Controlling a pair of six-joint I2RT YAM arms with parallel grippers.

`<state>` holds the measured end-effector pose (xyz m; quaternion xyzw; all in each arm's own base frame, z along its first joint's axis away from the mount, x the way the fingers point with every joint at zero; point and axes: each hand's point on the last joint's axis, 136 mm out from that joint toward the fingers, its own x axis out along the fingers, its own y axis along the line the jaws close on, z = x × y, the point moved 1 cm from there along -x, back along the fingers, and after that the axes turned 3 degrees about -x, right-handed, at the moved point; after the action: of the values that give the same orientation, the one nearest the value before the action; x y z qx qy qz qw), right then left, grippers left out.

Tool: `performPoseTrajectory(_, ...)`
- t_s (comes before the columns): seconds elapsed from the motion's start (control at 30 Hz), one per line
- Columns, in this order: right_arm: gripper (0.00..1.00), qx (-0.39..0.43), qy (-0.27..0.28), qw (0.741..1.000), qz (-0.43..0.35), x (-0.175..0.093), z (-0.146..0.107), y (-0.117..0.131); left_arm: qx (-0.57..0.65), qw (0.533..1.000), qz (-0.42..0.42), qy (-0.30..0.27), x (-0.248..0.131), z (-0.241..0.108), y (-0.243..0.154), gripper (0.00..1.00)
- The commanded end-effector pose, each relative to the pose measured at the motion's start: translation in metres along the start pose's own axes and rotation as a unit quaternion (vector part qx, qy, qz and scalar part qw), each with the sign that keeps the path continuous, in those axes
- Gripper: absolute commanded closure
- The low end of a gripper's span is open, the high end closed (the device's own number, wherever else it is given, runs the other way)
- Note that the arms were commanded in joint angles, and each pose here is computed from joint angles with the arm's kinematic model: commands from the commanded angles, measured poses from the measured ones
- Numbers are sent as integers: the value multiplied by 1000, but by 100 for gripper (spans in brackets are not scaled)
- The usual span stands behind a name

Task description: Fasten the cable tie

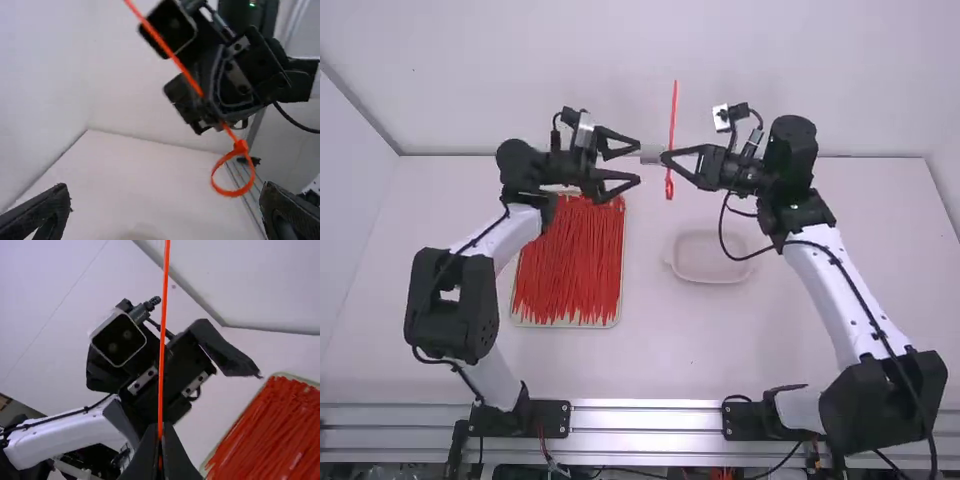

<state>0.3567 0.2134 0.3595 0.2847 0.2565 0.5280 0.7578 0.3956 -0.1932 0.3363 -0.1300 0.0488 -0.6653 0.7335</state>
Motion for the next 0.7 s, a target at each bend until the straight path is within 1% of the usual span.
performPoseTrajectory(0.0,100,-30,0,999,-10,-8,0,-6,11,1000,11,3,-8,4,6,1)
performPoseTrajectory(0.1,100,-28,3,999,-38,-14,-4,-20,-26,999,18,19,-12,-10,15,1)
performPoseTrajectory(0.23,100,-32,11,995,-99,-18,-15,-45,-77,996,19,44,-14,-35,22,1)
performPoseTrajectory(0.3,100,-31,14,993,-117,-19,-19,-53,-91,994,23,49,-14,-41,24,1)
performPoseTrajectory(0.33,100,-29,16,990,-135,-21,-23,-62,-106,993,25,55,-15,-49,25,1)
performPoseTrajectory(0.4,100,-26,16,988,-152,-22,-29,-72,-119,991,28,61,-16,-57,26,1)
performPoseTrajectory(0.43,100,-20,14,985,-171,-24,-34,-82,-130,989,34,66,-20,-64,28,1)
performPoseTrajectory(0.53,100,-2,13,975,-223,-30,-49,-109,-171,979,81,78,-29,-84,41,1)
performPoseTrajectory(0.57,100,-2,13,975,-223,-30,-49,-109,-171,979,81,78,-29,-84,41,1)
performPoseTrajectory(0.6,100,-1,14,970,-242,-33,-56,-120,-187,972,109,90,-34,-96,47,1)
performPoseTrajectory(0.67,100,-2,14,966,-259,-36,-68,-133,-197,967,122,108,-36,-111,47,1)
